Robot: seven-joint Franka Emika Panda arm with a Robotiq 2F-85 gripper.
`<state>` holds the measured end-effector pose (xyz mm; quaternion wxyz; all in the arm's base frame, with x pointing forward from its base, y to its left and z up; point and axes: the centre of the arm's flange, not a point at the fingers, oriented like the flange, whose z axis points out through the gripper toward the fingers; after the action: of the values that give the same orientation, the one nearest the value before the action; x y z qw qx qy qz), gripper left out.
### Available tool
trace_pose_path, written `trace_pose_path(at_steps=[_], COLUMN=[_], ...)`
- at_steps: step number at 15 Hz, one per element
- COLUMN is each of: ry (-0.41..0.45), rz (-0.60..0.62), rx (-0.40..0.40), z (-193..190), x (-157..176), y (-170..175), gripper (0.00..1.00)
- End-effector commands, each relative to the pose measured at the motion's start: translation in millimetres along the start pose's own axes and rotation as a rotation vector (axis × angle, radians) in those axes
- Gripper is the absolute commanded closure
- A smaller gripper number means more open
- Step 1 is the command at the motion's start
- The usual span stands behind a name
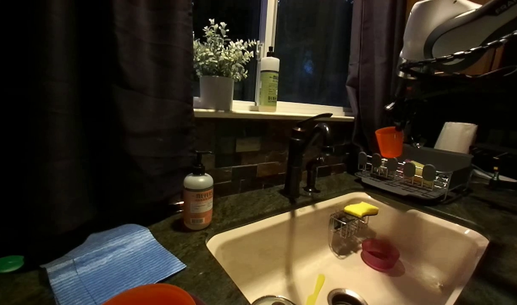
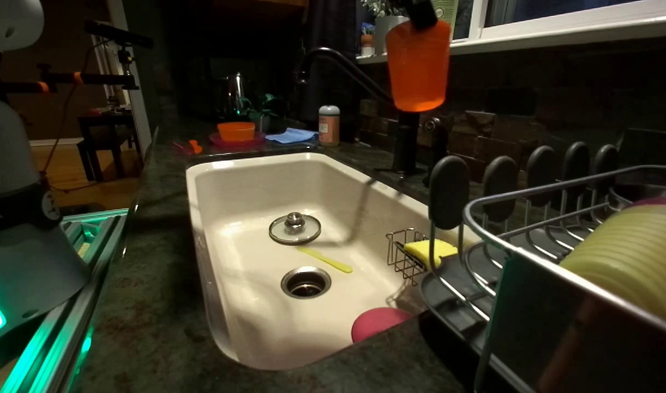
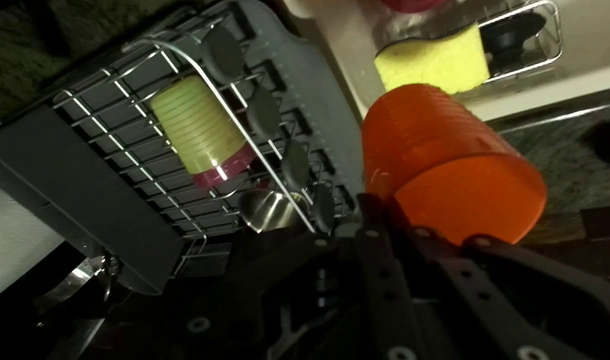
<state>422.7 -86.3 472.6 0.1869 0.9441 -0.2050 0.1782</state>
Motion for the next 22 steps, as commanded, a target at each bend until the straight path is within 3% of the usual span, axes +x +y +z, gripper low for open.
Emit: trace_pose_path(at_steps=[1, 16, 22], ry=[0.016, -0.044, -0.037], rz=[0.049, 0.040, 0.055], rx=[-0.054, -0.050, -0.071], z=[-2, 56, 60], x=[36, 119, 115], y=[34, 161, 165], gripper=[0.99, 0.99, 0.96])
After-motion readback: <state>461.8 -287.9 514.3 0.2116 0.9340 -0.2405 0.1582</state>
